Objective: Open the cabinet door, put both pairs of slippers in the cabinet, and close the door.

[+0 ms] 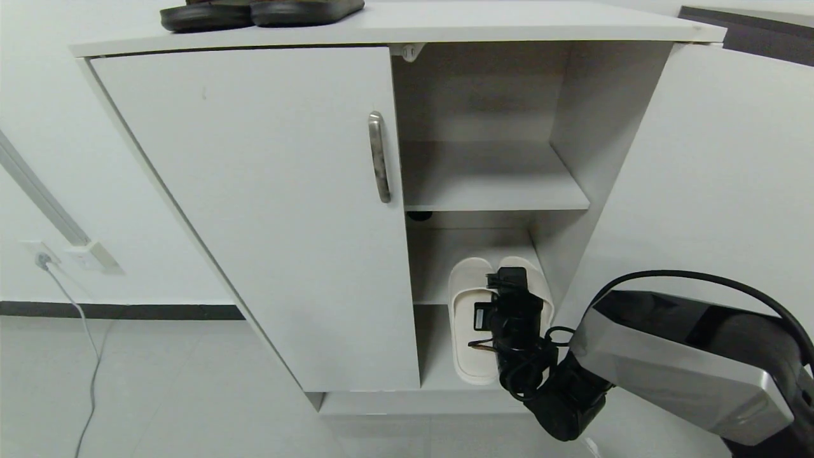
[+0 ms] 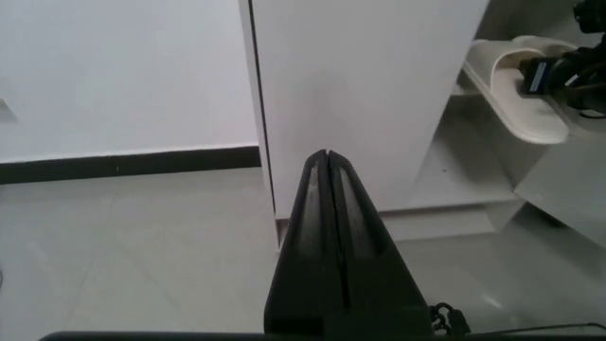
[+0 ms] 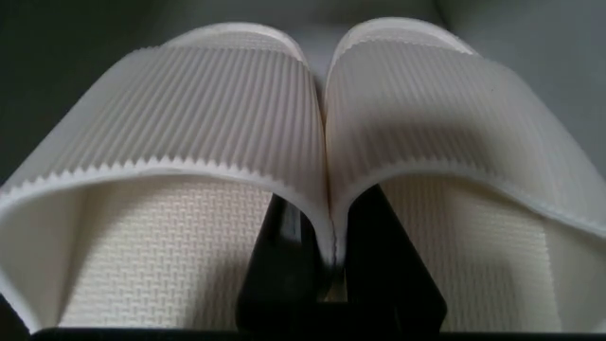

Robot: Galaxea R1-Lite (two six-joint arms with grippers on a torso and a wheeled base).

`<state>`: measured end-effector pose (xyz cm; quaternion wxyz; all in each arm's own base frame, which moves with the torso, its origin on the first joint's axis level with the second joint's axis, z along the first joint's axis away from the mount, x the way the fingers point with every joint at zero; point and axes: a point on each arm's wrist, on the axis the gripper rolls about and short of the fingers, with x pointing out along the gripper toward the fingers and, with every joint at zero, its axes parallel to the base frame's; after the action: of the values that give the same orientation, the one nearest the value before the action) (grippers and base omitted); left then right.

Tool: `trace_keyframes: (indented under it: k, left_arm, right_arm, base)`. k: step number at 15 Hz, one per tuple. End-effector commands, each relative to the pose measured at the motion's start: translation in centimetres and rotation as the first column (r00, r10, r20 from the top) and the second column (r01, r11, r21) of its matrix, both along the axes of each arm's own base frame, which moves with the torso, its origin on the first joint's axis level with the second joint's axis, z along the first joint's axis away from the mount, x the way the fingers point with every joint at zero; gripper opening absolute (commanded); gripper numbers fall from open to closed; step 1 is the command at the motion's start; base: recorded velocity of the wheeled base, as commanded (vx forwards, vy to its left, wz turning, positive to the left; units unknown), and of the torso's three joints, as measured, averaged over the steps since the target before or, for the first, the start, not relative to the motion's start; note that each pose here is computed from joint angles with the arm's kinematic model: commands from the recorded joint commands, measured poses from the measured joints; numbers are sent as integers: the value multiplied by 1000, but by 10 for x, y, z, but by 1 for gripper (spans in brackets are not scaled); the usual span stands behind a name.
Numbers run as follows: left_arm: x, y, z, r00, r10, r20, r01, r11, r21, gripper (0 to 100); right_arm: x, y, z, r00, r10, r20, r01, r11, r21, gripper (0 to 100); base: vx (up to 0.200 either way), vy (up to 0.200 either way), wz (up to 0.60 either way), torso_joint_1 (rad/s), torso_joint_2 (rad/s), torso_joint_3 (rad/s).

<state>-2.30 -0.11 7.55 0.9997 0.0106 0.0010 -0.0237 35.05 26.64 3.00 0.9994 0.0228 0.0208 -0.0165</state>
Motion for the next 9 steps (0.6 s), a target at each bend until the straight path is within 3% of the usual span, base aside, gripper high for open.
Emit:
trace_keyframes:
  k: [1,2,9]
  left_arm:
    - [0,0,0,1000,0,-1,0,1000,0,0]
    - [0,0,0,1000,0,-2,0,1000,0,0]
    - [0,0,0,1000,1,1,-1,1000,-3,0]
  right_arm:
    - [0,0,1,1000,4,1,-4,1000,-7,0]
    - [1,0,0,1000,6,0,-6,1000,-10,0]
    - [37,5,14,996,83,-39,-85,996,-34,0]
  base:
    - [200,0,0,2,-2,2]
    - [200,0,0,7,2,-2]
    - [0,0,0,0,0,0]
